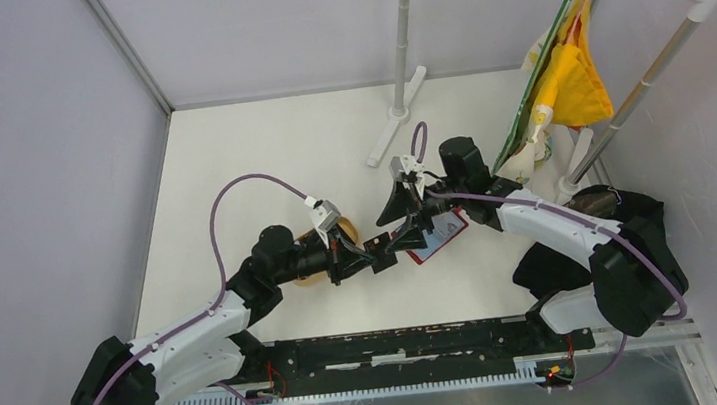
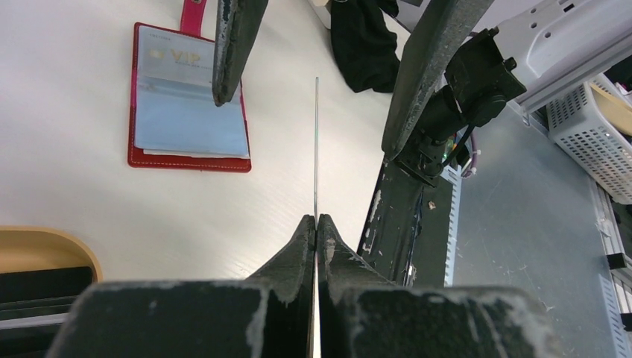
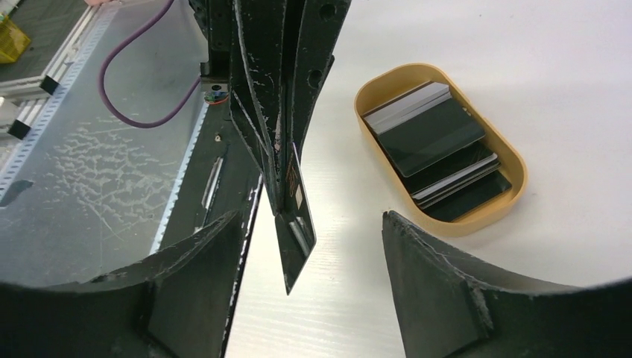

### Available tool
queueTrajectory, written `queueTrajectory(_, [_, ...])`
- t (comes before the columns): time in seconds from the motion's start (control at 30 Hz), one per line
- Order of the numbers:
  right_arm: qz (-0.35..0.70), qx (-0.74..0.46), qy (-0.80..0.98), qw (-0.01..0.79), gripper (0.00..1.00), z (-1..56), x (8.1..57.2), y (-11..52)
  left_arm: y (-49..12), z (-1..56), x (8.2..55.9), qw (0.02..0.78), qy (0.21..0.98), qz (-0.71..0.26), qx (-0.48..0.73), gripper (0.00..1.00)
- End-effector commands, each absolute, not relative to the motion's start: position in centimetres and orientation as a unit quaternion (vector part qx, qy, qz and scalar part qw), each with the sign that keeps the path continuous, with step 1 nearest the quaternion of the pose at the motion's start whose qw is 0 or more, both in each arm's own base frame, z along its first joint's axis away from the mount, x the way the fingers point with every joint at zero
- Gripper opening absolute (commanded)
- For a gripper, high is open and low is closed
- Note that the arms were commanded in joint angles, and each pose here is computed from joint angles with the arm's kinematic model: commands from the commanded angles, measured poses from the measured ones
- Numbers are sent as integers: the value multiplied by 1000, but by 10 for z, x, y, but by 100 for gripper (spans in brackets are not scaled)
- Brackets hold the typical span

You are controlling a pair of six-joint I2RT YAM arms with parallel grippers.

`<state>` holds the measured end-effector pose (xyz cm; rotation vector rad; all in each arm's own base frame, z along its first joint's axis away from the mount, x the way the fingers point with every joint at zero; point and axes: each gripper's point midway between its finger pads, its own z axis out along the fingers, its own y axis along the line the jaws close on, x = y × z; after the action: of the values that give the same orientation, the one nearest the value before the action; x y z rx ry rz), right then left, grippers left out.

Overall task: Put the credit cards into the card holder
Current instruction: Move the card holder to the center of the board.

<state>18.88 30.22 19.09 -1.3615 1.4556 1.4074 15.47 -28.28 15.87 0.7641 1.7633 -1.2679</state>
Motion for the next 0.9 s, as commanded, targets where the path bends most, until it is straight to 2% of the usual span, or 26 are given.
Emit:
queueTrajectory(0.0, [542,-531,549,350,71,204,194,306,-289,182,159,438,666,-504,332,2])
queueTrajectory(0.3, [551,-532,543,343,49,206,191,307,-289,180,161,440,669,-500,329,2])
queueTrajectory(0.7, [552,-536,538,345,5,208,192,307,-285,180,169,455,680,-487,306,3])
queueTrajectory(0.8, [547,-540,537,347,0,207,193,305,-281,179,174,464,688,-478,289,6])
queueTrajectory(0.87, [541,-542,537,352,0,208,196,304,-278,178,180,471,698,-467,272,16])
